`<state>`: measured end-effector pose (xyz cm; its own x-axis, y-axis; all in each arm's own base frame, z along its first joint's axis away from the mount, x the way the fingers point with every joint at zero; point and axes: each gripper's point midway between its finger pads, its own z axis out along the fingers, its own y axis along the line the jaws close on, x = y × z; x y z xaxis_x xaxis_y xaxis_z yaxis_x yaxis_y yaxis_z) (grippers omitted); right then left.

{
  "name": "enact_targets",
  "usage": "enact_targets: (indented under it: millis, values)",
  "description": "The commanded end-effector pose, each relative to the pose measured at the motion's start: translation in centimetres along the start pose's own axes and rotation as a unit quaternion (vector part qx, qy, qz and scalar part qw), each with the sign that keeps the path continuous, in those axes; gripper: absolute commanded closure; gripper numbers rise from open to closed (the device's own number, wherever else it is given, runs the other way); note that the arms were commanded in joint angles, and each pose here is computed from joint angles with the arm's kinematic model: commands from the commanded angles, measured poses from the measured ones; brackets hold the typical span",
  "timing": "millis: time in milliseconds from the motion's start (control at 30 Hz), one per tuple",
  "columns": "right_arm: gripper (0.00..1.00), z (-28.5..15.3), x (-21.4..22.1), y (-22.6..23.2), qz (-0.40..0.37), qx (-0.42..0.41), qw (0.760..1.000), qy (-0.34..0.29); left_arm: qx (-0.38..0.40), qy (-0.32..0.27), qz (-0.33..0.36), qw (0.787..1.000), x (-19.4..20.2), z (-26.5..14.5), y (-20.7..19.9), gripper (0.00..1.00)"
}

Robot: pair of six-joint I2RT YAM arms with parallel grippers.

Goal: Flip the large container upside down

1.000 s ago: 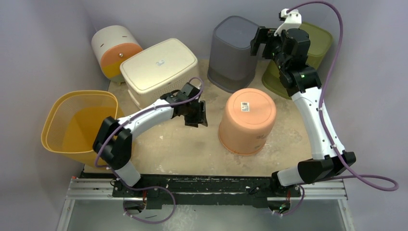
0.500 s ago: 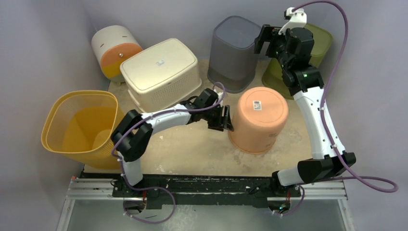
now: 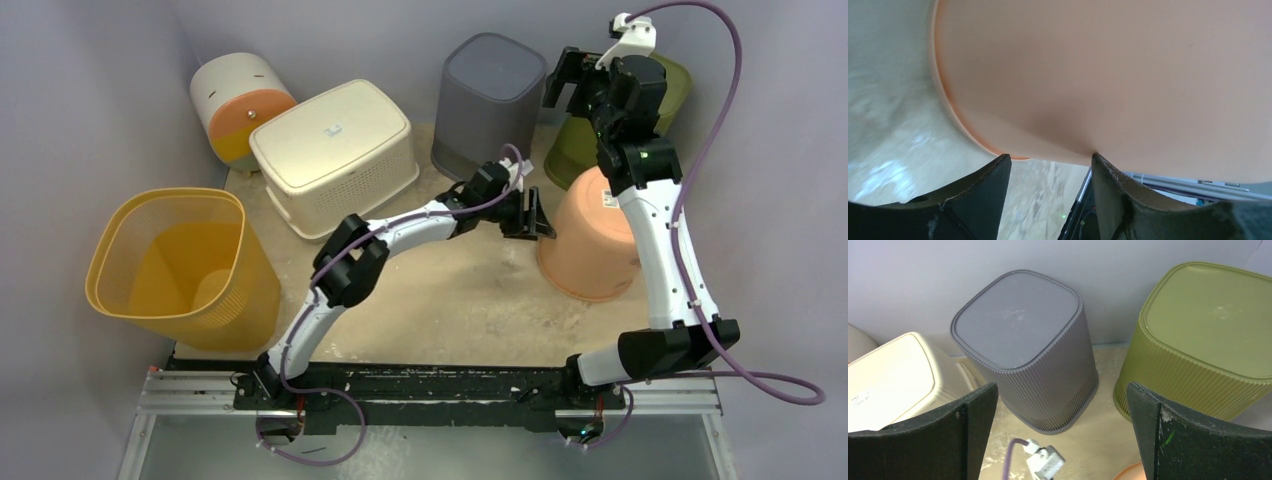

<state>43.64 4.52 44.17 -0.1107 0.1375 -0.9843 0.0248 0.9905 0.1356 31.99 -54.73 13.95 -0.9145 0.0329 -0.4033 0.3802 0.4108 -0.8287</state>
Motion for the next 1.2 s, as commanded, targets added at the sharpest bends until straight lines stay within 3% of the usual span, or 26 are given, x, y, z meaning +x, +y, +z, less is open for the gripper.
enact_targets:
  millis: [0,100,200,300,400,600,767,1033,1167]
  values:
    - [0.0,-0.9,-2.5,-0.3,0.006,-0.001,0.999,-0.041,0.068,0.018,-0.009,0.997,1.3,3.2,-4.2,0.43]
    - [0.0,-0.6,-2.2,-0.3,0.006,-0.002,0.999,-0.038,0.058,0.022,-0.012,0.998,1.8,3.6,-3.4,0.42]
    - [0.0,-0.3,-1.8,-0.3,0.006,-0.004,0.999,-0.034,-0.001,0.03,0.014,0.999,2.1,2.8,-1.2,0.45]
    - [0.0,-0.1,-1.4,-0.3,0.005,-0.003,1.0,-0.027,-0.084,0.031,0.065,0.994,1.1,-0.2,0.2,0.49]
    - [0.0,0.0,-1.0,-0.1,0.002,-0.01,1.0,-0.022,-0.18,0.01,0.128,0.975,-1.1,-5.4,0.9,0.48]
    - [0.0,0.0,1.6,0.2,0.001,-0.026,1.0,0.002,-0.325,-0.062,0.245,0.911,-5.4,-19.8,-3.0,0.38]
    - [0.0,-0.3,4.3,1.2,0.013,-0.057,0.998,0.028,-0.437,-0.15,0.261,0.848,-6.9,-32.5,-6.0,0.3]
    - [0.0,-0.7,6.1,2.2,0.016,-0.089,0.995,0.052,-0.605,-0.302,0.143,0.723,-5.9,-50.8,-5.0,0.25]
    - [0.0,-0.8,6.1,2.5,0.013,-0.095,0.994,0.051,-0.639,-0.327,0.104,0.689,-3.8,-55.3,-4.1,0.25]
